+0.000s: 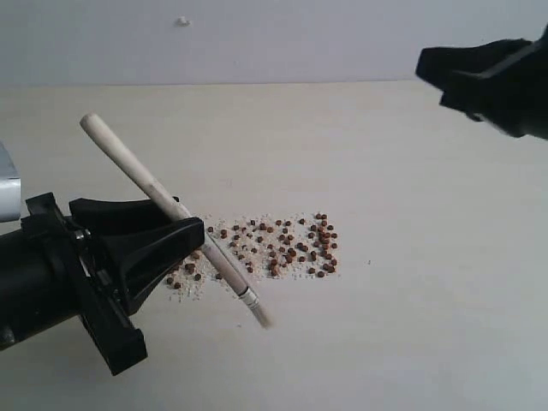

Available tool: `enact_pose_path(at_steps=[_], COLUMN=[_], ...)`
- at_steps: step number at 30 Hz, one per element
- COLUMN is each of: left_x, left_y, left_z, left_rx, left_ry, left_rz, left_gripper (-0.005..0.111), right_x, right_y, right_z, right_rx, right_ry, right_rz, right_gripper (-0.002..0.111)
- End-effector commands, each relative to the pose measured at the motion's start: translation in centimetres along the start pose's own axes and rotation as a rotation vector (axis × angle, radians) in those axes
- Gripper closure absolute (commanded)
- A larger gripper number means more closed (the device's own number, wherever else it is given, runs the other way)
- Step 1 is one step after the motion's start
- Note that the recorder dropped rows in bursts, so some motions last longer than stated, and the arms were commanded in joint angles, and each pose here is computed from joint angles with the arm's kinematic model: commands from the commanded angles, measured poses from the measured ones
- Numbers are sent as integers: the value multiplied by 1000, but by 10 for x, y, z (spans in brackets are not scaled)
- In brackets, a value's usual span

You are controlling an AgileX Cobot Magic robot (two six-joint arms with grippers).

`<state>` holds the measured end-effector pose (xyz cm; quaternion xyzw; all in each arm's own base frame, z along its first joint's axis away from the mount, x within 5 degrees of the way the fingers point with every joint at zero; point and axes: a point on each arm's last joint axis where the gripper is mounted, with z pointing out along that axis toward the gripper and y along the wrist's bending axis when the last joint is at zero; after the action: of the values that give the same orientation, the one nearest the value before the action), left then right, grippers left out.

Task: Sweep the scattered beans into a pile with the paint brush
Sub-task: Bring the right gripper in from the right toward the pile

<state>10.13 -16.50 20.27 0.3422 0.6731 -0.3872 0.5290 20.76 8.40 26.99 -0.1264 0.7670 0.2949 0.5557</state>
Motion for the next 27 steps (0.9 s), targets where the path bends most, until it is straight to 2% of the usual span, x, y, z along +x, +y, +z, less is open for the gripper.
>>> enact_pose_path(at_steps=[1,8,11,17,24,27], left_x=[0,0,0,2,5,7], left_y=[1,1,1,2,4,6], left_z=[0,0,0,0,1,6], left_rx=[-12,-12,-13,-21,-38,-69], left_ry=[-2,-2,-3,20,69,185], left_rz=[-19,-27,-31,-38,-37,-39], left_gripper=[107,107,107,107,107,107], right_x=[10,23,24,31,54,52], right_y=[18,44,48,34,35,37], right_z=[12,16,7,-29,-35,-36], right_rx=[29,-6,-16,83,24,-1], right_ry=[74,123,78,-124,-27,-44], right_rz=[-73,-153,-185,-102,-20,-23], right_gripper=[108,108,108,108,108,108])
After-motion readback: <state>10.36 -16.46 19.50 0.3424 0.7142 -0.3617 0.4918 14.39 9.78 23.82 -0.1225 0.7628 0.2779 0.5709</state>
